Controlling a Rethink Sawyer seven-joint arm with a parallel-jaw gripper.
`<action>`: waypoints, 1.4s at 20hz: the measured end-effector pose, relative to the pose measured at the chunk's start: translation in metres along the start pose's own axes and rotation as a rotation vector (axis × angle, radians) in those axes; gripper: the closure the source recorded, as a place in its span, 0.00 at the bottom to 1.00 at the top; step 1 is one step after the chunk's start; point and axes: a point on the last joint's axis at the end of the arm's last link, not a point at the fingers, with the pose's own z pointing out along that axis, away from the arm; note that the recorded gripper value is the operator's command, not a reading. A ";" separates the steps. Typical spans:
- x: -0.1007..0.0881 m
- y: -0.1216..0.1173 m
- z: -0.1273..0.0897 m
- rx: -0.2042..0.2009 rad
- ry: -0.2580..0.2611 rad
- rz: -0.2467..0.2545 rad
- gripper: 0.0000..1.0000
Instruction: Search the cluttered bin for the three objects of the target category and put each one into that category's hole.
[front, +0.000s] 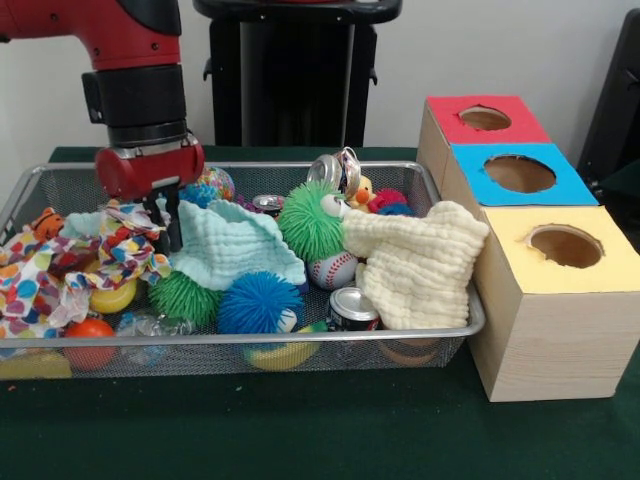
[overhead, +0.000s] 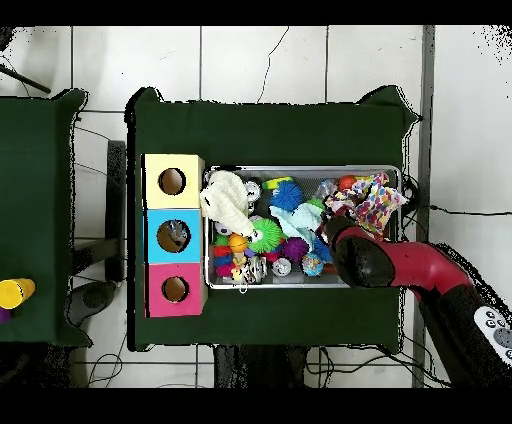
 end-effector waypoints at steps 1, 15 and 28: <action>0.000 0.000 -0.001 0.001 0.005 -0.004 1.00; -0.022 0.023 -0.025 0.007 0.070 -0.093 1.00; -0.009 0.037 -0.038 -0.021 0.077 -0.049 1.00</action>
